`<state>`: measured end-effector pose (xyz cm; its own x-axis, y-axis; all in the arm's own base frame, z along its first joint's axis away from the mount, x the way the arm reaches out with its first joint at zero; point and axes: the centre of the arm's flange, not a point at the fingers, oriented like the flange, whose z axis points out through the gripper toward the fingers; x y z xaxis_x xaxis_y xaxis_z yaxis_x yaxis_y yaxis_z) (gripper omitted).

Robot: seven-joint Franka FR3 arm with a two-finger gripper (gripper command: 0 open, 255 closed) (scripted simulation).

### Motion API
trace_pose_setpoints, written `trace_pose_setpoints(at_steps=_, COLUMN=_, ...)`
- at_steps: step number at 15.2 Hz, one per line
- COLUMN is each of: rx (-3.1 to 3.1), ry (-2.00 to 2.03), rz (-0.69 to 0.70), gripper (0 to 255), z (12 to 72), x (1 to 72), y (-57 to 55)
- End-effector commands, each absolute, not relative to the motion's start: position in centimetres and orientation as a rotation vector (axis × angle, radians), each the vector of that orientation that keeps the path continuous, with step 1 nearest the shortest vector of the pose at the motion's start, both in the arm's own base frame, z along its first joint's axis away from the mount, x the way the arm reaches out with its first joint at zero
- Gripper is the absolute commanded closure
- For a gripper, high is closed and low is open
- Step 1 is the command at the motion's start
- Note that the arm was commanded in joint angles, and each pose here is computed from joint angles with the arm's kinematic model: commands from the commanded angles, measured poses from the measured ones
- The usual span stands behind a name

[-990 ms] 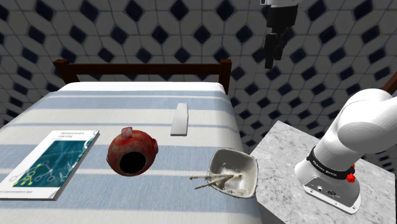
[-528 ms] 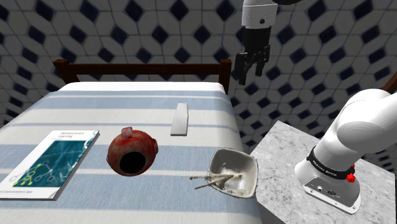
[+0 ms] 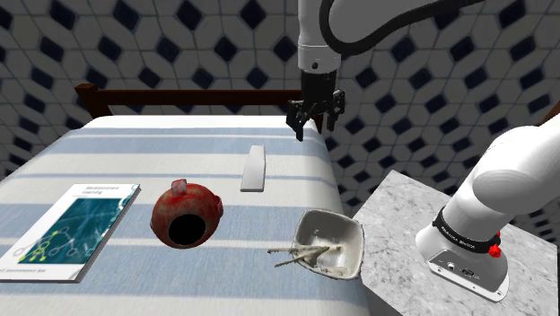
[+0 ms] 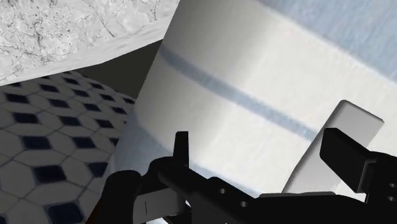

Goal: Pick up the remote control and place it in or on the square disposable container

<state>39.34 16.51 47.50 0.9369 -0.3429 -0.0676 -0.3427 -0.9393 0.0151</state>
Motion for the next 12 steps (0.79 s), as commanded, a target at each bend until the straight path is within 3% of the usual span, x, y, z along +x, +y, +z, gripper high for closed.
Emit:
trace_pose_setpoints(at_steps=1, rx=3.072, ry=-0.645, rz=-0.096, gripper=0, z=46.2, x=40.9, y=17.9)
trace_pose_setpoints(at_steps=12, rx=2.926, ry=-1.134, rz=-0.032, gripper=0, z=38.6, x=51.2, y=23.8)
